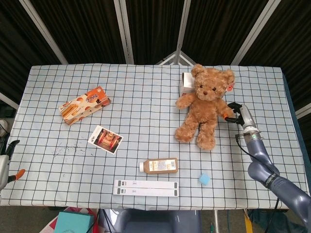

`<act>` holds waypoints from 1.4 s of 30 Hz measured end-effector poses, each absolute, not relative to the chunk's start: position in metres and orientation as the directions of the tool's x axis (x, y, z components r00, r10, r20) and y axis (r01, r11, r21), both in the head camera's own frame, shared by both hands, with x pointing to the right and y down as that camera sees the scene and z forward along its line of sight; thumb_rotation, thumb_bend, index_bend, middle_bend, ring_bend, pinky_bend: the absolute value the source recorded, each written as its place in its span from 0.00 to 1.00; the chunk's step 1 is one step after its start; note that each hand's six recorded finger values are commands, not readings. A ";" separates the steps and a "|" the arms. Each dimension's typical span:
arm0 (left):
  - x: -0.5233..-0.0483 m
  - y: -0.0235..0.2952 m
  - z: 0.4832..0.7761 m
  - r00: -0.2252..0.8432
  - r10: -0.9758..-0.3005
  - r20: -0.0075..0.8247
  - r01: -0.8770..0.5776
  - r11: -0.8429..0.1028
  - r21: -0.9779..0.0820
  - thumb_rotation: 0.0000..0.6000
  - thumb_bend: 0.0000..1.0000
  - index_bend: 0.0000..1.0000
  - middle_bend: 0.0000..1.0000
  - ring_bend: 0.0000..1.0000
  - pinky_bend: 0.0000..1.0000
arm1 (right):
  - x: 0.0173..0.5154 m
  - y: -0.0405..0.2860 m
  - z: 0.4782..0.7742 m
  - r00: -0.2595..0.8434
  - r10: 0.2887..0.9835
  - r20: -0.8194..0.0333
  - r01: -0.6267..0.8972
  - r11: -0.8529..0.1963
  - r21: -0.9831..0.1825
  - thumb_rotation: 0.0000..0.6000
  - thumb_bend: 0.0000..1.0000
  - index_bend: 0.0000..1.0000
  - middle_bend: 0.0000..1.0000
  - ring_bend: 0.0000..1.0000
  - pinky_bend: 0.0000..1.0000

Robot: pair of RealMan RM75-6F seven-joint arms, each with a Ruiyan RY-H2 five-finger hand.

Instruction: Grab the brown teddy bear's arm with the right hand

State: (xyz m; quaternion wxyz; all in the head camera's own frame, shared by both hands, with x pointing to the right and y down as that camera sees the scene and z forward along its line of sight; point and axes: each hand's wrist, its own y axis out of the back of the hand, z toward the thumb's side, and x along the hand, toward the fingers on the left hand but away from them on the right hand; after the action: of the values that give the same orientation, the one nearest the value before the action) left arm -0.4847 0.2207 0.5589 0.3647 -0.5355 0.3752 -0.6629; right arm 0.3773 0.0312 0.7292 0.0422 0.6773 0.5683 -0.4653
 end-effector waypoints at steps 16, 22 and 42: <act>-0.485 0.220 0.560 -0.167 -0.884 0.437 0.085 -0.454 -0.887 1.00 0.24 0.17 0.00 0.00 0.03 | 0.385 0.031 0.723 -0.088 0.733 -0.674 0.801 -0.350 -0.485 1.00 0.47 0.48 0.45 0.44 0.00; -0.484 0.221 0.561 -0.165 -0.883 0.439 0.090 -0.457 -0.885 1.00 0.24 0.17 0.00 0.00 0.03 | 0.385 0.034 0.722 -0.078 0.723 -0.686 0.794 -0.371 -0.481 1.00 0.39 0.23 0.32 0.25 0.00; -0.480 0.222 0.559 -0.143 -0.887 0.440 0.081 -0.453 -0.888 1.00 0.24 0.17 0.00 0.00 0.03 | 0.448 0.072 0.675 -0.097 0.705 -0.702 0.817 -0.347 -0.461 1.00 0.33 0.01 0.11 0.03 0.00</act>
State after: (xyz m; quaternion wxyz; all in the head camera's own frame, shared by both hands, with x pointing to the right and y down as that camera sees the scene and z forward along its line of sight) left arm -0.4803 0.2219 0.5588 0.3675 -0.5415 0.3719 -0.6583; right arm 0.4484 0.0716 0.6751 0.0587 0.6692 0.5685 -0.4749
